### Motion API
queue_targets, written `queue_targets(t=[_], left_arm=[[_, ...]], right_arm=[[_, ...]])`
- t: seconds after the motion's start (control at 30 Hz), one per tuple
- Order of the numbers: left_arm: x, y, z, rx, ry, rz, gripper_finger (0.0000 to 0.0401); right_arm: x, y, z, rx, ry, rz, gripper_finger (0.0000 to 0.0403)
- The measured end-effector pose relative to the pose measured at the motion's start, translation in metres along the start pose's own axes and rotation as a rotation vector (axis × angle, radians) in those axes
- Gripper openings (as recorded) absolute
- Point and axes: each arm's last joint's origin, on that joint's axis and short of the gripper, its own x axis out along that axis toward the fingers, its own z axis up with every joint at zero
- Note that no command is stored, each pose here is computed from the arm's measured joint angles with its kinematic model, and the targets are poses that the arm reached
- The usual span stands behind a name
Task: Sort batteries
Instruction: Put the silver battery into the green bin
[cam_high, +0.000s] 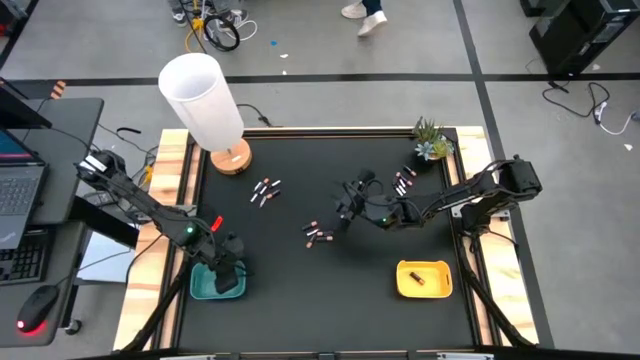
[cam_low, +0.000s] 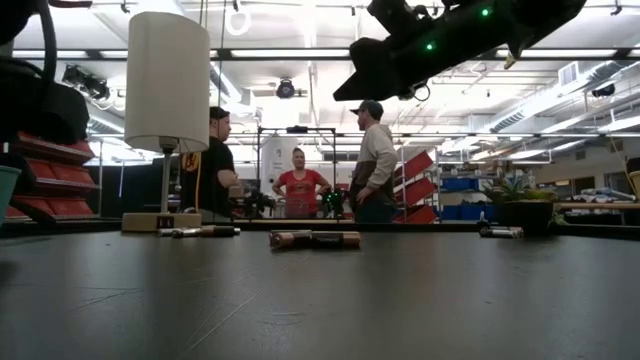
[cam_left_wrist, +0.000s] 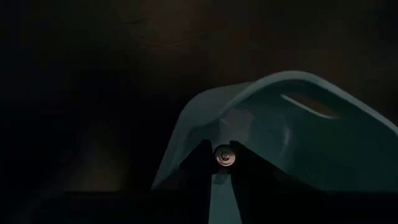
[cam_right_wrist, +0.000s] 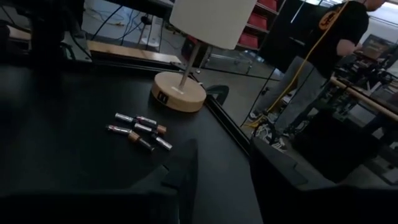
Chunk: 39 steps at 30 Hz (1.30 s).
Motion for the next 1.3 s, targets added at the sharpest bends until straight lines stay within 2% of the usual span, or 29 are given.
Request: queue_targets(t=[0.1, 0.17, 0.4, 0.57, 0.77, 0.9, 1.03, 1.13, 1.3], left_arm=[[0.002, 0.001, 0.0, -0.001, 0.008, 0.015, 0.0112], [0.005, 0.001, 0.0, -0.002, 0.02, 0.026, 0.0124], [0.008, -0.003, 0.001, 0.007, 0.053, -0.001, 0.0128], [-0.01, -0.023, 0.005, 0.028, 0.16, -0.051, 0.013], [-0.046, -0.04, 0.014, 0.092, 0.16, 0.08, 0.013], [-0.063, -0.043, 0.021, 0.133, 0.085, 0.197, 0.013], [-0.065, -0.031, 0.031, 0.162, -0.025, 0.355, 0.013], [-0.059, -0.016, 0.042, 0.188, -0.055, 0.466, 0.013], [-0.056, 0.006, 0.068, 0.193, -0.084, 0.561, 0.013]], right_arm=[[0.0, 0.0, 0.0, 0.003, -0.003, 0.0, 0.0128], [0.0, 0.0, 0.0, 0.003, -0.003, 0.0, 0.0128], [0.0, 0.0, 0.0, 0.003, -0.003, 0.0, 0.0125], [0.0, 0.0, 0.001, 0.009, -0.008, 0.0, 0.0124], [0.0, 0.0, 0.002, 0.017, -0.017, 0.015, 0.0125], [0.0, 0.002, 0.002, 0.029, -0.026, 0.065, 0.0122], [0.0, 0.004, -0.002, 0.007, 0.002, 0.085, 0.0118], [-0.002, 0.005, -0.012, 0.015, 0.019, 0.119, 0.0114], [-0.003, -0.002, -0.028, 0.054, -0.012, 0.106, 0.0105]])
